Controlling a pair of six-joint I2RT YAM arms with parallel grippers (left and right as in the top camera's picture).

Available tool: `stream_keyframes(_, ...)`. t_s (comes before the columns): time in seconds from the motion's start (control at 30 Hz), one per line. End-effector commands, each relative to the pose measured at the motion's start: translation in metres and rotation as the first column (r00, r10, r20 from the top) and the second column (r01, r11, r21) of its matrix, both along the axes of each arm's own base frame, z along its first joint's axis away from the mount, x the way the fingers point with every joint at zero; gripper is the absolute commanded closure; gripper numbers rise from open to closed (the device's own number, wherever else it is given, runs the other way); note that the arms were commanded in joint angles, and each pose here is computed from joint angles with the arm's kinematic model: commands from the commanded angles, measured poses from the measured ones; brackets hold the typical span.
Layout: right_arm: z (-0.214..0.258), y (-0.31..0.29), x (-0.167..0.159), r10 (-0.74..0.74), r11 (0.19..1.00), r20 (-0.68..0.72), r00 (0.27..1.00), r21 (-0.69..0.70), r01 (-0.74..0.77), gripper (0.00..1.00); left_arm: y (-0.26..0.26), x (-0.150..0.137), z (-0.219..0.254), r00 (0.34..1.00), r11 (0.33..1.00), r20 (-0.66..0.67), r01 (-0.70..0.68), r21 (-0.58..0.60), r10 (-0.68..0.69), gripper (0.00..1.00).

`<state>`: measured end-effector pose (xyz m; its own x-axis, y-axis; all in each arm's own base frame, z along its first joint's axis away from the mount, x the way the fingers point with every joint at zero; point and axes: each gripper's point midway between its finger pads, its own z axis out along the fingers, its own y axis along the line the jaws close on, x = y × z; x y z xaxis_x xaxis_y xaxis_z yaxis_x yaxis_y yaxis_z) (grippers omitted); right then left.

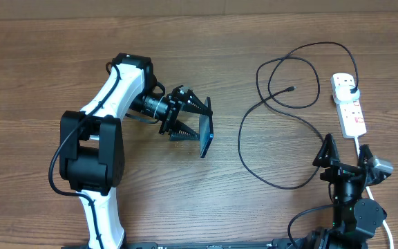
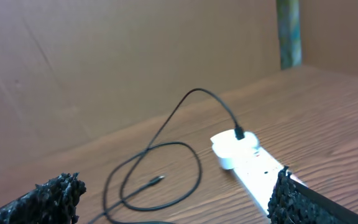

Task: Plug charger to phone and switch on socket
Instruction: 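Move the right gripper toward the phone held by the left gripper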

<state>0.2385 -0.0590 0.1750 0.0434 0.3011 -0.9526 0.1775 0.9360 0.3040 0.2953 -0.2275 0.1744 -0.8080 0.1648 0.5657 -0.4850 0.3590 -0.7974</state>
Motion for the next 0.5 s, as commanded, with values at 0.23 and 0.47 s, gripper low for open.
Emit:
stream_keyframes(0.23, 0.032, 0.062, -0.002, 0.34, 0.891, 0.183, 0.922, 0.25, -0.378, 0.0, -0.005, 0.009, 0.012, 0.998, 0.998, 0.061, -0.019, -0.061, 0.023, 0.56)
stream_keyframes(0.47, 0.062, 0.095, -0.017, 0.504, 0.786, 0.253, 0.826, 0.263, -0.56, 0.0, -0.005, 0.009, 0.012, 0.998, 0.998, 0.065, -0.019, -0.062, 0.023, 0.55)
